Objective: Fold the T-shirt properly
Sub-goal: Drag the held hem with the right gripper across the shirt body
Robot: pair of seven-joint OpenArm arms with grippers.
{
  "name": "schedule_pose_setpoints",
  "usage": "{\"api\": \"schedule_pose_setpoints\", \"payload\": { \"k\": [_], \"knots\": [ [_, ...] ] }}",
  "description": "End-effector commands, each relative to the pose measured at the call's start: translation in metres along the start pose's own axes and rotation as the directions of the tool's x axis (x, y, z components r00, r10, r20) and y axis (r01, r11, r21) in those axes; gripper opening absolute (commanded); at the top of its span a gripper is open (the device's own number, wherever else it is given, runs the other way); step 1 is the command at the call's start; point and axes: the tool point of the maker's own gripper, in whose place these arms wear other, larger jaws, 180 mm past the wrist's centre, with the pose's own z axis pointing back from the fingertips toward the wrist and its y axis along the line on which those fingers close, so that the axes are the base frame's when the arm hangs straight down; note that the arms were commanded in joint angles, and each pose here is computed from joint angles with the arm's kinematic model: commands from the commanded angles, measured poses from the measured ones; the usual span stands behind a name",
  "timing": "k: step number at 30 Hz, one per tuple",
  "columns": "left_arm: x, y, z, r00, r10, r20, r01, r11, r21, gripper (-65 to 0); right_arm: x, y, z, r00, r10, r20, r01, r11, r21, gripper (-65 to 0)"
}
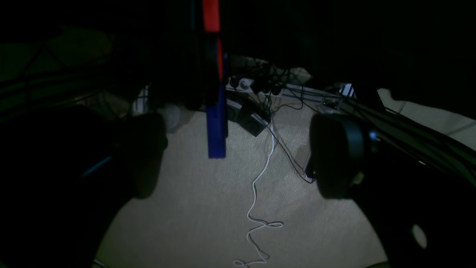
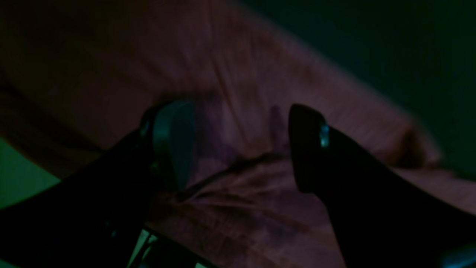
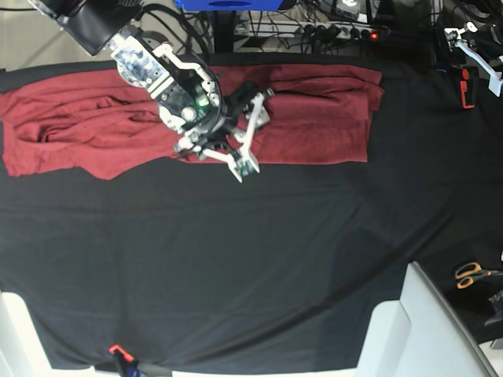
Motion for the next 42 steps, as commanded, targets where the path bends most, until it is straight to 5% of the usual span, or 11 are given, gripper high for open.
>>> {"api": "schedule_pose_setpoints", "payload": {
  "k": [1,9,15,26,38,42],
  "knots": [
    [0.010,0.009,0.007,1.000,-0.020,0.024,0.020,1.000,0.017,-6.3,0.019,0.000,0.002,0.998,0.001,0.061,-0.002,1.000,0.003,-27.9],
    [0.011,0.009,0.007,0.999,-0.022,0.024,0.022,1.000,0.019,-6.3,0.008,-0.001,-0.005,0.999,-0.003,0.048,0.003,1.000,-0.002,-30.0],
    [0.012,0.009,0.007,0.999,-0.023,0.026,0.022,1.000,0.020,-6.3,0.015,0.004,0.001,0.998,-0.003,0.070,0.003,1.000,0.009,-58.5],
    [0.013,0.008,0.006,0.999,-0.022,0.029,0.022,1.000,0.019,-6.3,0.020,0.038,0.025,0.995,0.016,0.096,-0.024,0.996,0.085,-65.0],
    [0.019,0.007,0.005,0.999,-0.020,0.041,0.019,1.000,0.017,-6.3,0.021,0.072,0.037,0.990,0.082,0.115,-0.098,0.984,0.147,-65.0],
    [0.019,0.007,0.005,0.999,-0.020,0.043,0.019,1.000,0.017,-6.3,0.030,0.098,0.048,0.973,0.165,0.164,-0.196,0.962,0.190,-65.0]
  ]
}}
